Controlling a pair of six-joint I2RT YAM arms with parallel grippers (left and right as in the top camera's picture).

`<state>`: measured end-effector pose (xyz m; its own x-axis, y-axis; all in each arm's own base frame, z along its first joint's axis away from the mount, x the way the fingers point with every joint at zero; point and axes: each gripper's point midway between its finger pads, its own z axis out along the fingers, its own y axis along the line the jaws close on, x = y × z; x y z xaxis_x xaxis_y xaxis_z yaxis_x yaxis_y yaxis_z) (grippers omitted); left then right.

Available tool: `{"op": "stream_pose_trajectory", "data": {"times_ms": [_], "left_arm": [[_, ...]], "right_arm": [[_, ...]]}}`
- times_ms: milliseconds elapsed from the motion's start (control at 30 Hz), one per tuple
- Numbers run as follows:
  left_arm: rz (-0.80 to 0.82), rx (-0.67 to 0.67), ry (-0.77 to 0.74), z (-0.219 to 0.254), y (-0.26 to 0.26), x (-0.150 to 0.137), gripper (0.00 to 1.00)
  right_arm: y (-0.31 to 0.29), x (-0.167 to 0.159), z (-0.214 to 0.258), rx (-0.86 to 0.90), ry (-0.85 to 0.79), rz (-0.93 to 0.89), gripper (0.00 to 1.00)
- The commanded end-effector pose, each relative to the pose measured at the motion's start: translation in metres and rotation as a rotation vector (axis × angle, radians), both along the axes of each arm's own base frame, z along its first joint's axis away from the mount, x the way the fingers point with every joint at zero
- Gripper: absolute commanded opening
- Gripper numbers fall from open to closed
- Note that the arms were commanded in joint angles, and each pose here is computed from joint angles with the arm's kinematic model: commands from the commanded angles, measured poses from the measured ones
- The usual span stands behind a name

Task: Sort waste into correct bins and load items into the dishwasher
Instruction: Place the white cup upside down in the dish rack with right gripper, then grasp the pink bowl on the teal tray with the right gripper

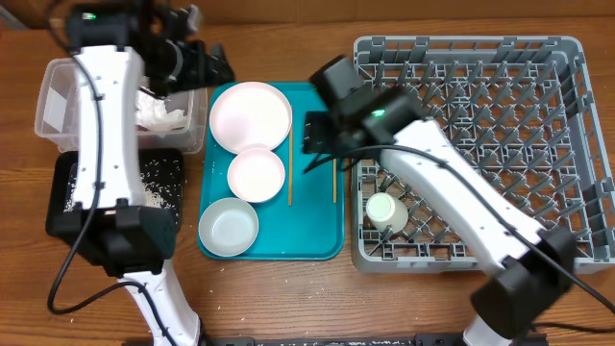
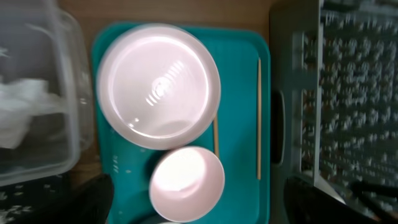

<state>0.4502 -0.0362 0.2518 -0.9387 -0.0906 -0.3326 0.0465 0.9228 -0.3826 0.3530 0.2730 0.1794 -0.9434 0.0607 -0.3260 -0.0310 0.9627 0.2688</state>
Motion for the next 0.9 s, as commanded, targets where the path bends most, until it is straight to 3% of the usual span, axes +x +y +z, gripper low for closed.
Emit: {"op": "stream_pose_trajectory", "data": {"times_ms": [0,67,167,400,567,733,867], "left_arm": [[0.123,0.055,-0.108,0.040,0.045,0.004,0.93],[0.212,0.080,-0.116,0.047,0.070,0.003,1.00],[0.270,0.087,-0.103,0.044,0.092,0.001,1.00],[0.288,0.088,-0.086,0.039,0.102,-0.001,1.00],[0.288,0.087,-0.086,0.039,0.102,-0.001,1.00],[0.288,0.087,-0.086,0.039,0.102,-0.001,1.00],[0.288,0.088,-0.086,0.039,0.102,-0.001,0.99]], "right_arm": [[0.029,0.001,-0.027,-0.004,0.025,0.035,0.70],[0.042,0.001,-0.046,-0.014,0.042,0.047,0.66],[0.054,-0.001,-0.073,-0.024,0.080,0.068,0.61],[0.082,-0.005,-0.117,0.018,0.153,0.116,0.44],[0.084,-0.009,-0.143,-0.010,0.186,0.123,0.38],[0.086,-0.009,-0.147,-0.014,0.190,0.124,0.22],[0.084,-0.004,-0.129,0.010,0.162,0.118,0.20]]}}
